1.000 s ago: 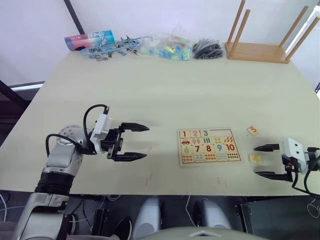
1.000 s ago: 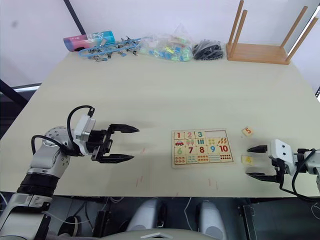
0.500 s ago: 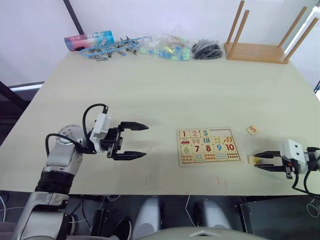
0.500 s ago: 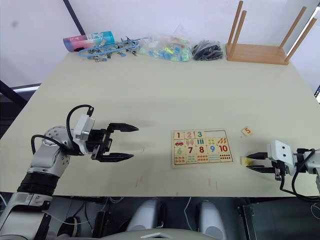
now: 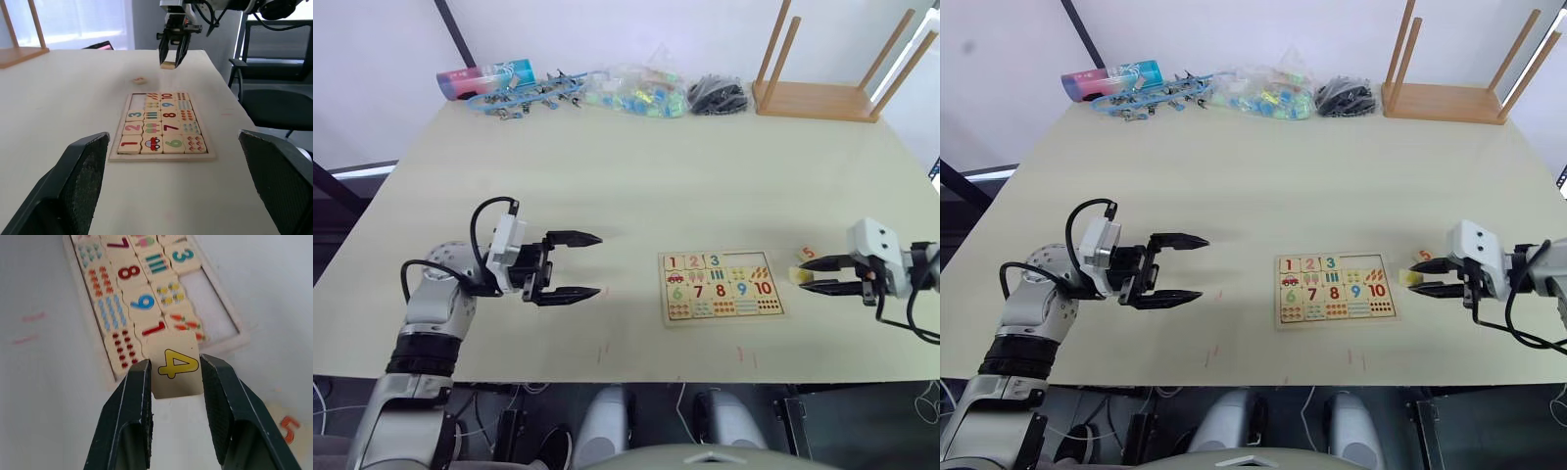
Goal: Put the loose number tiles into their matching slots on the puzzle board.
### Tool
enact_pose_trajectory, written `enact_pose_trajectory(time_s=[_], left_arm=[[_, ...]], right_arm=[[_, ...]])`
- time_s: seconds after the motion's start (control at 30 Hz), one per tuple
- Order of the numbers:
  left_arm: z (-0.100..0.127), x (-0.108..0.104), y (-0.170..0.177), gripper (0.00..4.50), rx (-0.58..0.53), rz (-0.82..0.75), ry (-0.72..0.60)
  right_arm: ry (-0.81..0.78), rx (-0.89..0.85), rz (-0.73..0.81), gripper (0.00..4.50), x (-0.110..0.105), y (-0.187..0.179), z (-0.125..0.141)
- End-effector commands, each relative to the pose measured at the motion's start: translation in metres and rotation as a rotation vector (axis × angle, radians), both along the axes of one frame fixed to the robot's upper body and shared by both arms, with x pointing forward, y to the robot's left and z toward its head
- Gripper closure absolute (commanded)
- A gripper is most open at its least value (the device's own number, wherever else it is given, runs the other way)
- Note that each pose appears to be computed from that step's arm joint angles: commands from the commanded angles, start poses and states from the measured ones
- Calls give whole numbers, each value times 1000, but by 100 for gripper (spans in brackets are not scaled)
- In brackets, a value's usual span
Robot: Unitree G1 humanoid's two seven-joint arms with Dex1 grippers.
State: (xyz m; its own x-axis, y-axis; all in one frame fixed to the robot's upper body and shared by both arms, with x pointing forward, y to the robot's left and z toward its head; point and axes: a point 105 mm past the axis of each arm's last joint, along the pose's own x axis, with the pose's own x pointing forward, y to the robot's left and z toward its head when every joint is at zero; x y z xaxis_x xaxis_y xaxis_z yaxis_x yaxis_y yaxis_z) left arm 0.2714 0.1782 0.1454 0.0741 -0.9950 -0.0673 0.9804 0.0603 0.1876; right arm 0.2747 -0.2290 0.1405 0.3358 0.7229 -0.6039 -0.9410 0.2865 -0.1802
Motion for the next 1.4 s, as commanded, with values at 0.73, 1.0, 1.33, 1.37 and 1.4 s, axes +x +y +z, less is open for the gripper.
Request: enact_pose_trajectory(time_s=[0.73, 1.0, 1.33, 1.37, 1.4], left_arm=[[8, -18, -9, 0, -61, 169, -52], [7, -19, -11, 0, -72, 181, -47], [6, -19, -13, 0, -78, 178, -41], [6, -19, -13, 0, -78, 178, -41], [6, -18, -13, 0, -78, 178, -40]], right_arm=[[-5, -354, 59, 362, 55, 70, 5], [-30, -438, 80, 362, 61, 83, 6], [-16, -478, 116, 362, 55, 91, 0], [-15, -477, 117, 362, 54, 91, -1], [-14, -476, 118, 362, 54, 91, -2]])
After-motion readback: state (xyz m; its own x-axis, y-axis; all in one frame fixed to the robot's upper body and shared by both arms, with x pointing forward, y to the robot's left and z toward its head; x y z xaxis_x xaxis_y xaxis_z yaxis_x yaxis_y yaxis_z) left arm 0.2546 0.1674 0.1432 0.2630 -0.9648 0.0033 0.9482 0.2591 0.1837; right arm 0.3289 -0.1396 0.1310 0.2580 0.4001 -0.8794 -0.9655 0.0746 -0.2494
